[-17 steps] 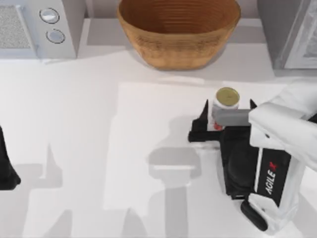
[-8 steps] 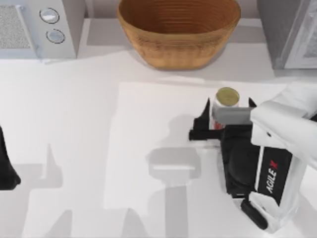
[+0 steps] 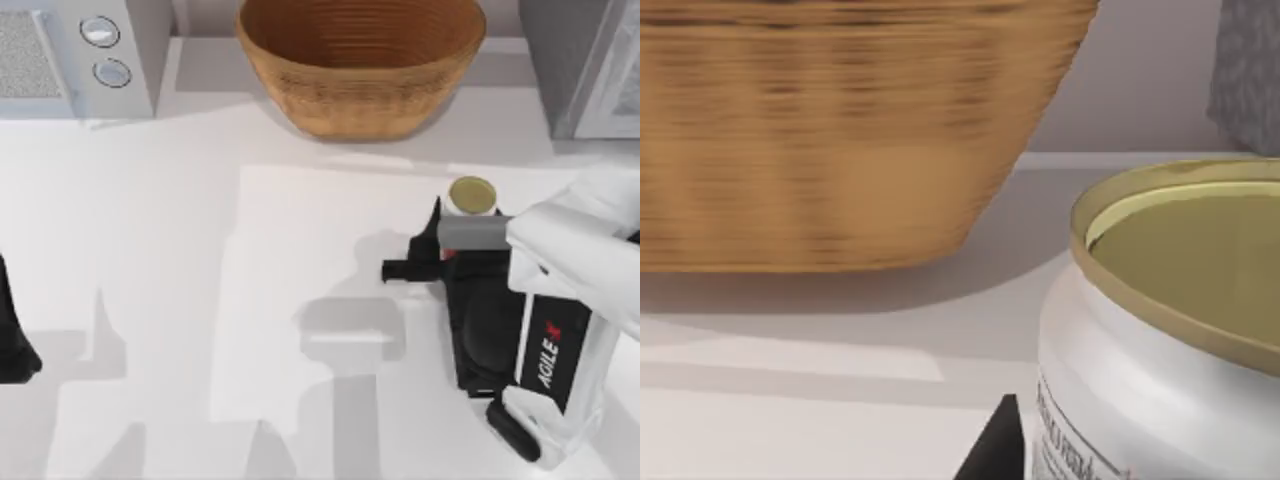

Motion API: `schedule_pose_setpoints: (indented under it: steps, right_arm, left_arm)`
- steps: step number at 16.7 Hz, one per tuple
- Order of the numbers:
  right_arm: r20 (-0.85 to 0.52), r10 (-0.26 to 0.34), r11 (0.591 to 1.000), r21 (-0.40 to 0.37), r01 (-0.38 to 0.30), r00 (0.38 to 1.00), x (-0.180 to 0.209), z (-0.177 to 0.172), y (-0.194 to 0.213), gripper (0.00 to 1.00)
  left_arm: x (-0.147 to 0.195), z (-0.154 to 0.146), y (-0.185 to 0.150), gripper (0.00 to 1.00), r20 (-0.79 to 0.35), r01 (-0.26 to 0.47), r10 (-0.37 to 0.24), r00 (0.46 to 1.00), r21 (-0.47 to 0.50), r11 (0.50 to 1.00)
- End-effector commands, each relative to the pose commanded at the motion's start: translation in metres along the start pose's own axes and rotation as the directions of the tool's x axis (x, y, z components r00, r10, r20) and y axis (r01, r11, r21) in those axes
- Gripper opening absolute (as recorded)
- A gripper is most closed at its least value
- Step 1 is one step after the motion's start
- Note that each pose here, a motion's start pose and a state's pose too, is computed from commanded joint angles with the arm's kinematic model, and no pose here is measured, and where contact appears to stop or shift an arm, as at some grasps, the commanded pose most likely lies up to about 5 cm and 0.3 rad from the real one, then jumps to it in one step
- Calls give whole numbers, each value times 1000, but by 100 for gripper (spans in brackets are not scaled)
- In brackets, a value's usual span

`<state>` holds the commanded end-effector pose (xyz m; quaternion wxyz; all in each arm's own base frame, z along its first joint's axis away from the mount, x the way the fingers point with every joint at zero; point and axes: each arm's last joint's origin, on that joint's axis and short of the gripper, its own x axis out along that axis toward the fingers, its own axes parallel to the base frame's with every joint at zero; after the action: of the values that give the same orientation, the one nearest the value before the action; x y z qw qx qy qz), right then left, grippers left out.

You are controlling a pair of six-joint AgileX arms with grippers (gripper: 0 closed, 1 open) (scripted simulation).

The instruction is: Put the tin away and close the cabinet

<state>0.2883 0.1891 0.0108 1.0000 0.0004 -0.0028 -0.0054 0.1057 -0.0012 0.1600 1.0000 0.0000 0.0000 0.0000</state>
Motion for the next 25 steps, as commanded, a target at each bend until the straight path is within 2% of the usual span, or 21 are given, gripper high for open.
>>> schedule_pose_setpoints:
  steps: [2, 3, 13, 25]
  right_arm:
    - [0, 0, 1000, 0, 0, 1000, 0, 0, 0, 2]
    - [0, 0, 1000, 0, 0, 1000, 0, 0, 0, 0]
    - [-1, 3, 1000, 1, -3, 1000, 0, 2, 1, 0]
    - [-2, 4, 1000, -1, -4, 1000, 9, 77, 7, 0]
  left_arm:
    - [0, 0, 0, 100, 0, 0, 0, 1000, 0, 1000]
    - [0, 0, 0, 100, 0, 0, 0, 1000, 0, 1000]
    - [0, 0, 0, 100, 0, 0, 0, 1000, 0, 1000]
    - [0, 0, 0, 100, 0, 0, 0, 1000, 0, 1000]
